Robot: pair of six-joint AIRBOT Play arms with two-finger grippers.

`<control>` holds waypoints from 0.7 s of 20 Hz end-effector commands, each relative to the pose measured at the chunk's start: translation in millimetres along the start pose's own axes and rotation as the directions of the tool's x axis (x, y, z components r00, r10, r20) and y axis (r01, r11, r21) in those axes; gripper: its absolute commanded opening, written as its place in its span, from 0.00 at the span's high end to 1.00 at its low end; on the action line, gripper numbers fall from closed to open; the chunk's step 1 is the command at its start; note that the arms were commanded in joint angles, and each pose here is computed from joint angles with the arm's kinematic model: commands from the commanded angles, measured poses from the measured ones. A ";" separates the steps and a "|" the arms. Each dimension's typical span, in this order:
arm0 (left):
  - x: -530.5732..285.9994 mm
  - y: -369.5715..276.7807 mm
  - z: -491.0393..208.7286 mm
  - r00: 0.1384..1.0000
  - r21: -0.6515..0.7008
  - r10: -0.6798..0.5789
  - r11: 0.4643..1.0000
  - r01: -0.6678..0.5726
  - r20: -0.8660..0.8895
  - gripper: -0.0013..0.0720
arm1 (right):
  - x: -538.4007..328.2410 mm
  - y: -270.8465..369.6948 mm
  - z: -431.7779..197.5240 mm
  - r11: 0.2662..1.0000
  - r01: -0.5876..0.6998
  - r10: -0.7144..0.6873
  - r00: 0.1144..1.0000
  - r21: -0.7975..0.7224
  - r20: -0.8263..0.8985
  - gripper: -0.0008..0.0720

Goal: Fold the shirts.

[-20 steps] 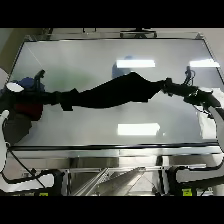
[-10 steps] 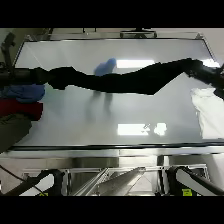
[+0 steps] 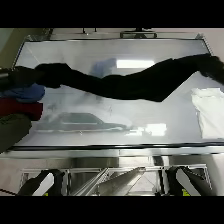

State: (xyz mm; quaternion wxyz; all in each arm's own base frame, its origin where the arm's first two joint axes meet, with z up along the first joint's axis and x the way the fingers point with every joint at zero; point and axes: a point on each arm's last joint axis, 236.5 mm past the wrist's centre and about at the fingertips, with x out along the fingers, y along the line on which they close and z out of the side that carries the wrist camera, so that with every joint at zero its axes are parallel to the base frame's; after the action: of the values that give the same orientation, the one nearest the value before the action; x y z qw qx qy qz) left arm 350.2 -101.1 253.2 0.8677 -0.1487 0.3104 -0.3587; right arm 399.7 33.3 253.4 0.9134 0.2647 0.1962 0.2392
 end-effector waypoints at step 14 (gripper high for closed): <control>123.6 146.5 -139.6 0.943 -0.431 -0.177 0.902 0.041 -0.281 0.96 | 94.2 -177.2 -160.5 0.913 0.226 -0.043 0.882 0.340 -0.469 0.27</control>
State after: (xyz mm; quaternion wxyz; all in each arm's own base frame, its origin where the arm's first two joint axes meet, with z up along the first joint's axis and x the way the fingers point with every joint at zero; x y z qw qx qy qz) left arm 386.9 -102.0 31.4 0.7321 -0.2874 0.5057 -0.3546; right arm 463.1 34.1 4.5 0.7858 0.3686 0.4642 0.1764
